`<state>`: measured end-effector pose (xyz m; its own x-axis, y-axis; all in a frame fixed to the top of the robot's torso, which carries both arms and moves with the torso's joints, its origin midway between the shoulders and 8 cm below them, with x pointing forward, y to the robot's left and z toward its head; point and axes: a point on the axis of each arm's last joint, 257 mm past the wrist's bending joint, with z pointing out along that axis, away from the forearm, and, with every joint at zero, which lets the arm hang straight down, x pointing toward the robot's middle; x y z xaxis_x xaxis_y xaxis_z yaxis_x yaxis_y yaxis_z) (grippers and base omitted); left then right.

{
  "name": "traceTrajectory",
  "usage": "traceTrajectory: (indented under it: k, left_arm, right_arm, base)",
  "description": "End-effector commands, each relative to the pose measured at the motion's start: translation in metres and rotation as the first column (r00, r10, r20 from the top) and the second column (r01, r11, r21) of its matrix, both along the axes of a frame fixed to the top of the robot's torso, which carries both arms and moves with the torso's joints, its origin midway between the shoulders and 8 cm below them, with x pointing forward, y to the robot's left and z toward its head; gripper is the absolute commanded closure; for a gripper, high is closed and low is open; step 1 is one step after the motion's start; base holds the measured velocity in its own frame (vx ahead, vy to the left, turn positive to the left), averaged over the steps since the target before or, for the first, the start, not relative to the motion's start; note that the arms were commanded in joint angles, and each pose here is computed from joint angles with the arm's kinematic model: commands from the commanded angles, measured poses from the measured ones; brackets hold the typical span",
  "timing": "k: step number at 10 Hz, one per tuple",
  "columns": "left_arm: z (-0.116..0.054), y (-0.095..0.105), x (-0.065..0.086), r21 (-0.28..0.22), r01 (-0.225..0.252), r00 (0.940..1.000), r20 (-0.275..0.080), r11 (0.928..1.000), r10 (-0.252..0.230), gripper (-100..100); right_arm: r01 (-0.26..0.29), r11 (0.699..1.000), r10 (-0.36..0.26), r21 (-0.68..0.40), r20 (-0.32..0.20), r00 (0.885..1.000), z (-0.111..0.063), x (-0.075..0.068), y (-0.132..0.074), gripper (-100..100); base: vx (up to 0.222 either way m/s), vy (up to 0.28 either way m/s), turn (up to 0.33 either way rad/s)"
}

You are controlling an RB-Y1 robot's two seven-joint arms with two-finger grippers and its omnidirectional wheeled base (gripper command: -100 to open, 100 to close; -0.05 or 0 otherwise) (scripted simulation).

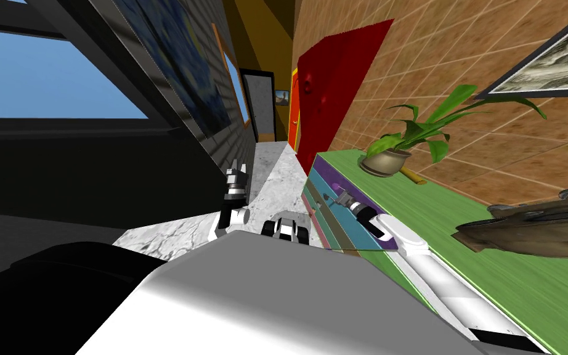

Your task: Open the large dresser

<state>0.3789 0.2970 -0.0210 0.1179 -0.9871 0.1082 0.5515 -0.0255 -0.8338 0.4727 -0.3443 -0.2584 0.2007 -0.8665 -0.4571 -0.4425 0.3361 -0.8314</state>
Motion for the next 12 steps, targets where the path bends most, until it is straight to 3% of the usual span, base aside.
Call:
traceTrajectory:
  k: [1,3,5,6,12]
  left_arm:
    - [0.000,0.000,0.000,0.000,0.000,1.0000,0.000,1.0000,0.000,0]
    - [0.000,0.000,0.000,0.000,0.000,1.0000,0.000,1.0000,0.000,0]
    - [0.000,0.000,0.000,0.000,0.000,1.0000,0.000,1.0000,0.000,0]
    - [0.000,0.000,0.000,0.000,0.000,1.0000,0.000,1.0000,0.000,0]
    - [0.000,0.000,0.000,0.000,0.000,1.0000,0.000,1.0000,0.000,0]
  right_arm:
    - [-0.003,0.990,0.004,-0.139,0.010,1.000,-0.005,0.007,-0.025,-100]
    - [-0.005,0.968,0.009,-0.252,0.017,1.000,-0.007,0.011,-0.047,-100]
    - [-0.005,0.974,0.009,-0.227,0.015,1.000,-0.006,0.009,-0.041,-100]
    - [-0.005,0.974,0.009,-0.226,0.015,1.000,-0.006,0.009,-0.040,100]
    - [0.003,0.975,0.002,-0.222,0.024,1.000,0.002,0.012,-0.043,100]
  base:
    - [0.060,0.021,0.074]
    - [0.060,0.013,0.064]
    - [0.012,0.003,0.001]
    - [0.005,0.003,-0.001]
    - [-0.044,0.154,-0.014]
